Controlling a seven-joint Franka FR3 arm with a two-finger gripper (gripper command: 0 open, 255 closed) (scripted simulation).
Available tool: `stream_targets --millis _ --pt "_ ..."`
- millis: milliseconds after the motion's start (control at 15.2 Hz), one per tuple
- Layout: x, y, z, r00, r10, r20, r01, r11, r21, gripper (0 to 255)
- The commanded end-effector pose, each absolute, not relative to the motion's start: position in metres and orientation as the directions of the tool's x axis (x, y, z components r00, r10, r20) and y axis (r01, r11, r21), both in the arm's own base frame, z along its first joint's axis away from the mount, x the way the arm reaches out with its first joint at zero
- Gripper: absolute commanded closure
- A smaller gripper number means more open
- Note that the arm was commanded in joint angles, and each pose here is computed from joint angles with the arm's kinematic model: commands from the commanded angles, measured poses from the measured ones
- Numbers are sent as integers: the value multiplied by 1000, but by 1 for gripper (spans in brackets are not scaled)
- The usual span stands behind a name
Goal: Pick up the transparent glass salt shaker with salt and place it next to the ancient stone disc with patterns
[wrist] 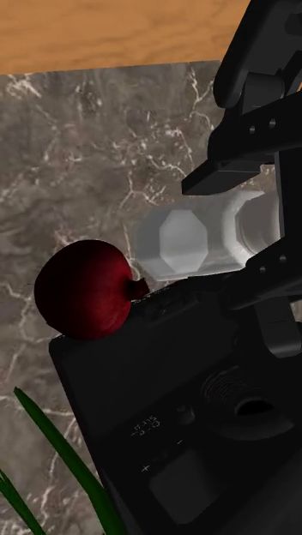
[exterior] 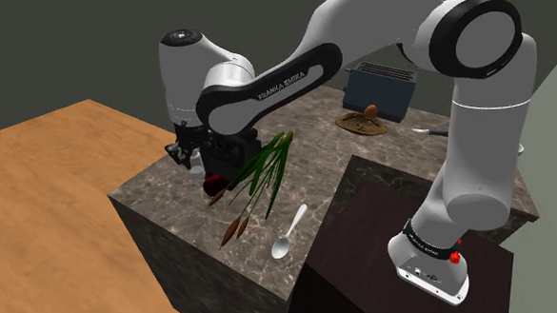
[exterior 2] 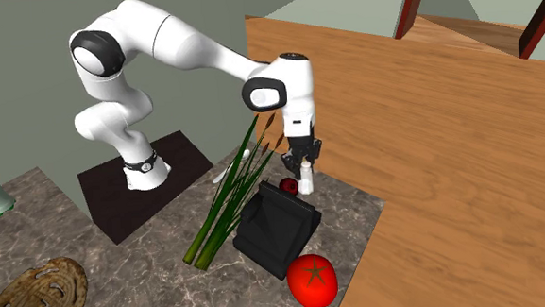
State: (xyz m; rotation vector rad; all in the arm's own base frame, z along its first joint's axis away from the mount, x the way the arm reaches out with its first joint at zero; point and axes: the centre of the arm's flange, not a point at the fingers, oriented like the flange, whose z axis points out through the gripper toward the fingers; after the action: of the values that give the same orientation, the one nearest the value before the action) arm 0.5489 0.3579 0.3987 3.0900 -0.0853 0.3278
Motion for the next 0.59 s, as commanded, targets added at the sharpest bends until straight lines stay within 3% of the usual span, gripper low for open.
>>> stream_targets --millis 0,528 --pt "549 358 410 976 -51 210 -58 -998 27 255" --pt "549 358 452 976 -51 210 -58 -998 27 255"
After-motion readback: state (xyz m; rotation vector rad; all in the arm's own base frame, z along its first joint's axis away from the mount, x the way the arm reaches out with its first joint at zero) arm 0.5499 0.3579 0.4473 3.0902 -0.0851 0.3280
